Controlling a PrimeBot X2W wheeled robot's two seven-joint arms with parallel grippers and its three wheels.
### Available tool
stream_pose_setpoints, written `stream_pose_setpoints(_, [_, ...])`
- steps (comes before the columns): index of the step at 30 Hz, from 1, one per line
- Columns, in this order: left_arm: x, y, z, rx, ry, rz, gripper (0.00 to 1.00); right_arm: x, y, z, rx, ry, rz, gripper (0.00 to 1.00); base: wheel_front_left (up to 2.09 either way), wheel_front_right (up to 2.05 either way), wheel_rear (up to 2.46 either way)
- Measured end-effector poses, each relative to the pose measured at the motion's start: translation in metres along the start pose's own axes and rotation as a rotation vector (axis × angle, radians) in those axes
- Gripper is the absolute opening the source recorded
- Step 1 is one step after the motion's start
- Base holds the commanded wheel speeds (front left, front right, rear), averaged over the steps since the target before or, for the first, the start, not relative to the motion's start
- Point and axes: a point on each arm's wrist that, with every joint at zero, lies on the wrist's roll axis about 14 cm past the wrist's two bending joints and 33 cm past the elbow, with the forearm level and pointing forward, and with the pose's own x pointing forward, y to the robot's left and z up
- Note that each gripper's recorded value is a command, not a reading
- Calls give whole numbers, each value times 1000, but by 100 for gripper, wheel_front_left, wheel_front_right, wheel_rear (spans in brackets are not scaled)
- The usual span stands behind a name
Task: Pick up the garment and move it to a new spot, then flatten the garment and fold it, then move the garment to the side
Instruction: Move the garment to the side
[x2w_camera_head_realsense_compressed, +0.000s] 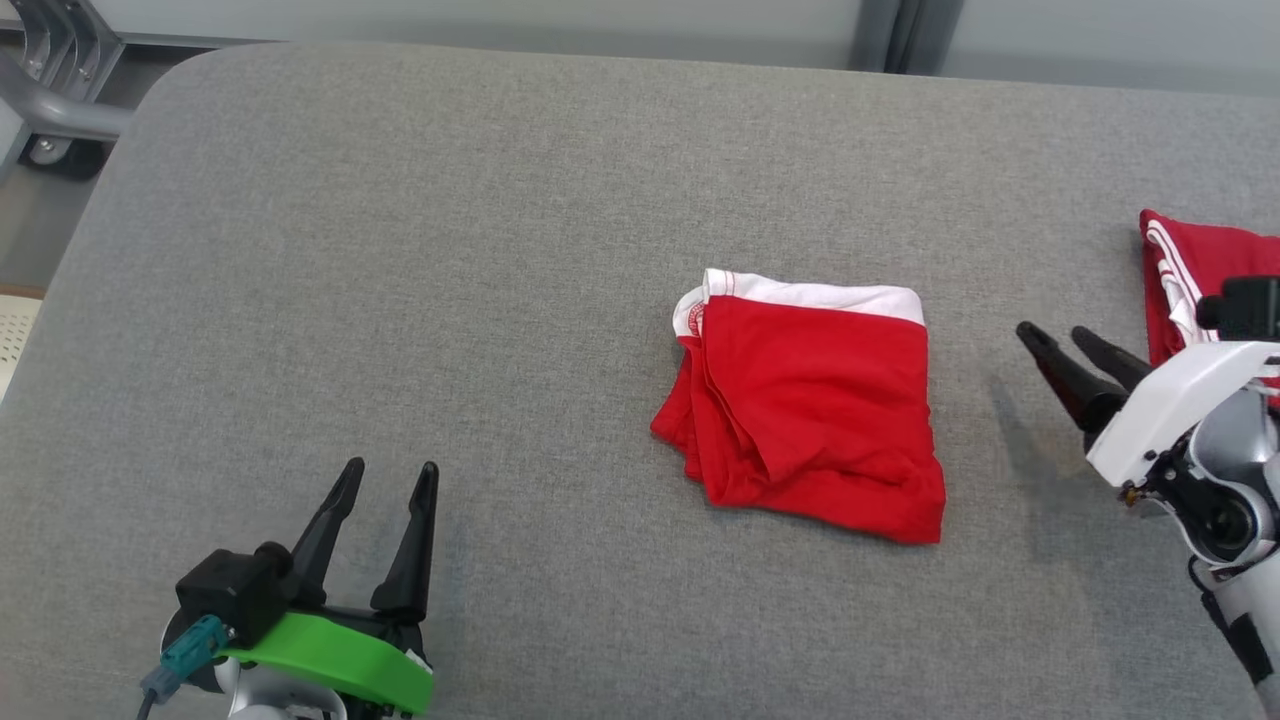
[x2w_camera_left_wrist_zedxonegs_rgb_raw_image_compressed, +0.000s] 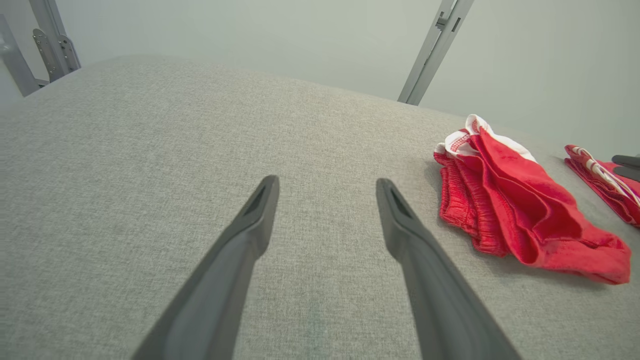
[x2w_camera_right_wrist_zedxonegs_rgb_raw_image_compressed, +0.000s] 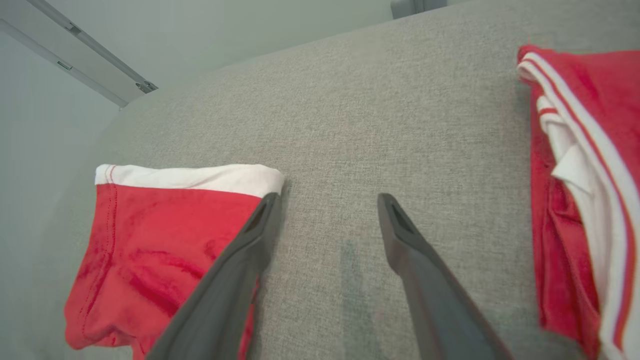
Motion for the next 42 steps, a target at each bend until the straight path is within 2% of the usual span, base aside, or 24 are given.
stream_pose_setpoints(5, [0,9,-2,14,13,22,100,12,33,-30,27,88,93,100,0,0,0])
stream_pose_setpoints(9, [-1,12,-3,19,18,31,100,14,45,-56,35,170,120,100,0,0,0])
stream_pose_setpoints(19, [0,15,-6,16,24,38,100,22,67,-74,94,240,174,100,0,0,0])
stream_pose_setpoints(20, [1,16,-5,18,22,40,100,24,70,-73,96,238,181,0,0,0,0])
stream_pose_setpoints(26, [1,22,-1,23,11,55,100,30,59,-48,67,190,166,0,0,0,0])
stream_pose_setpoints(36, [6,20,0,26,8,44,100,7,-22,43,-151,75,-19,0,0,0,0])
stream_pose_setpoints(40, [9,15,-1,23,10,26,100,-14,-56,79,-190,41,-131,0,0,0,0])
stream_pose_setpoints(42, [9,14,-1,23,10,23,100,-19,-63,85,-199,40,-153,0,0,0,0])
